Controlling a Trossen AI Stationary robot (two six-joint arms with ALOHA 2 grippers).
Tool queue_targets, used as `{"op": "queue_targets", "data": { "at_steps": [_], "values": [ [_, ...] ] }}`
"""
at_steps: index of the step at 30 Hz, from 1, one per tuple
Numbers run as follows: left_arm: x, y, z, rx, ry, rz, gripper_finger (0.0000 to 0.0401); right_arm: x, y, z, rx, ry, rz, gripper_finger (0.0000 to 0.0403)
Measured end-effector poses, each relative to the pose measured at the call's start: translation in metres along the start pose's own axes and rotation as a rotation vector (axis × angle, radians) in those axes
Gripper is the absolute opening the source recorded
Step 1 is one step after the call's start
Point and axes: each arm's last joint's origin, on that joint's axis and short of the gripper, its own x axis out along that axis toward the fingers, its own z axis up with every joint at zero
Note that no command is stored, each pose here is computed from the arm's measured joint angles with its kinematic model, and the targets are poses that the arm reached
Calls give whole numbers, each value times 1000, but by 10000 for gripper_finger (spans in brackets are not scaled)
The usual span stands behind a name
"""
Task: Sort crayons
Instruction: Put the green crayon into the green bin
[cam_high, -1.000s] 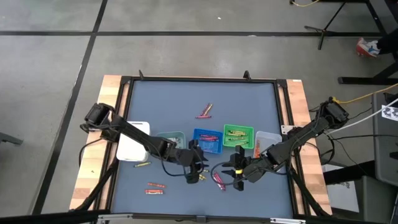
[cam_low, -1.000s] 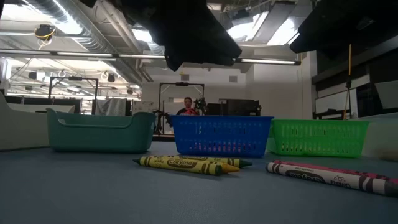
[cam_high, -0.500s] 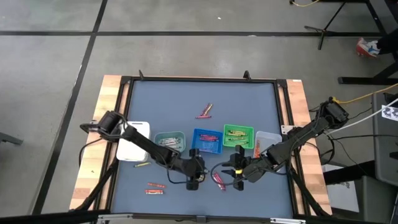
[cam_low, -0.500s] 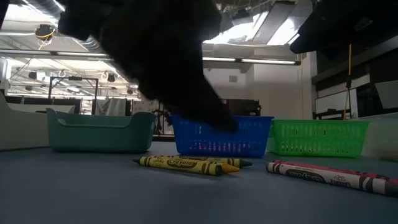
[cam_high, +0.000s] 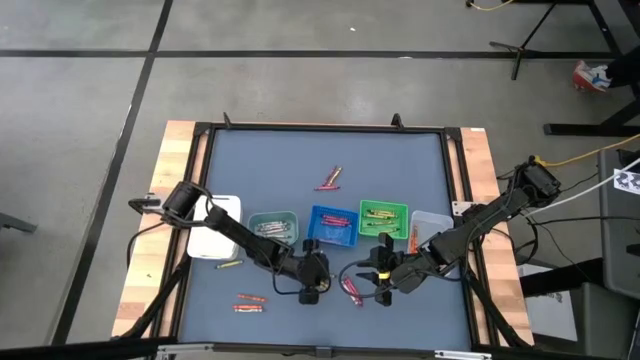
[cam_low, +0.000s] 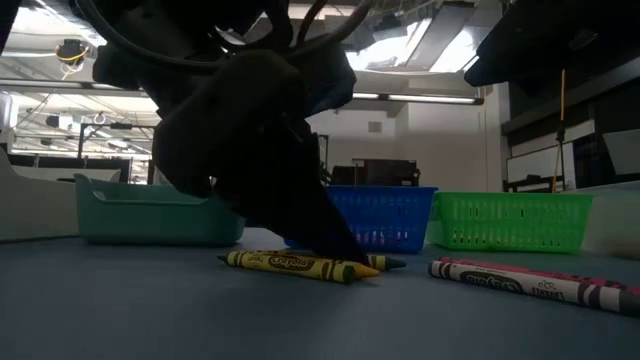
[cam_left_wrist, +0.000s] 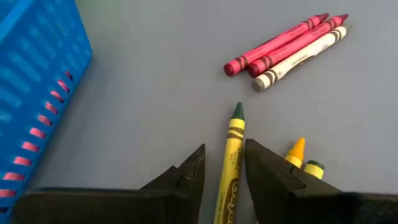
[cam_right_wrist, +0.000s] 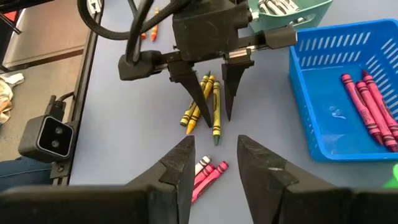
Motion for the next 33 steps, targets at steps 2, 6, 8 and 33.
{"op": "queue_targets", "data": {
  "at_steps": [2, 6, 8, 33],
  "values": [
    [0, 1, 0, -1, 4, 3, 88, 0, 0, 0, -1, 0, -1, 117],
    [1, 4, 1, -6, 5, 9, 68, 0, 0, 0, -22, -1, 0, 117],
    [1, 5, 1, -8, 4, 11, 56, 0, 0, 0, -29, -3, -3, 117],
    [-1, -4, 34, -43, -110, -19, 4, -65, -20, 22, -40, -15, 40, 117]
  ]
}}
